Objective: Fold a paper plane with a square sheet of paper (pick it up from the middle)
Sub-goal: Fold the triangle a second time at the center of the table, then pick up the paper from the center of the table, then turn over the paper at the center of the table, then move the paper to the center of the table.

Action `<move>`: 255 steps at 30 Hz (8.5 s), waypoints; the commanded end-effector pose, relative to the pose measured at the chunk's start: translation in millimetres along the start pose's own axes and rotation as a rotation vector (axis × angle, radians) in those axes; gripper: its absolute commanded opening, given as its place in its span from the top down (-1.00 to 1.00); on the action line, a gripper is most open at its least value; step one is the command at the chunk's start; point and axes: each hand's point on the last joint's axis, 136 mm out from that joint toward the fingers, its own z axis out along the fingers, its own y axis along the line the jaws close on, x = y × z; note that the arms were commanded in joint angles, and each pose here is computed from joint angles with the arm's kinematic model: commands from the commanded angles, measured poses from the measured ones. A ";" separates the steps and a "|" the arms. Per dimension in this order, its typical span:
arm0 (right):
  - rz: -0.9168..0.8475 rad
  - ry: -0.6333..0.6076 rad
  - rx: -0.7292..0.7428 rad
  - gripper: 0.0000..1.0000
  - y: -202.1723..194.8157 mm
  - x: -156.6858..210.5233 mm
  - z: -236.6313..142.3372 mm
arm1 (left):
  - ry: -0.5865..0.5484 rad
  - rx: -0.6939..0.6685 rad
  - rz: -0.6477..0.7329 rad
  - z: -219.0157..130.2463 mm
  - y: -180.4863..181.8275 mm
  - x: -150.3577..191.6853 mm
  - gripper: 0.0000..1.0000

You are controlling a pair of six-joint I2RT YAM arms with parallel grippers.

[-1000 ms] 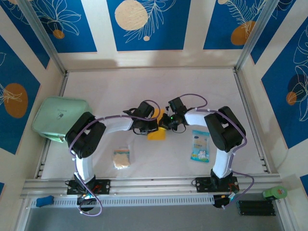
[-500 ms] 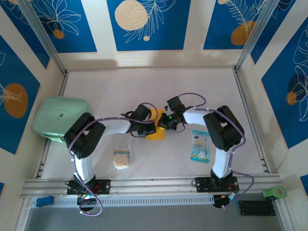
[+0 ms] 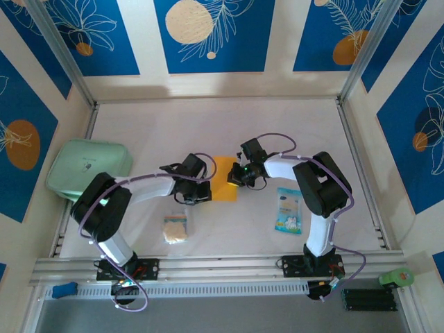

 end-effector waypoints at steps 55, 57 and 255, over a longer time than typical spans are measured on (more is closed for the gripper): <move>0.213 0.006 -0.061 0.61 19.9 6.9 -4.6 | -0.141 -0.021 -0.236 52.0 17.1 -61.4 0.82; 0.210 -0.001 -0.060 0.63 19.7 6.3 -5.8 | -0.140 -0.022 -0.238 52.0 17.5 -61.0 0.82; -0.065 -0.015 0.054 0.12 5.9 4.7 -27.1 | -0.090 0.294 -0.217 -19.0 -27.7 -20.4 -0.74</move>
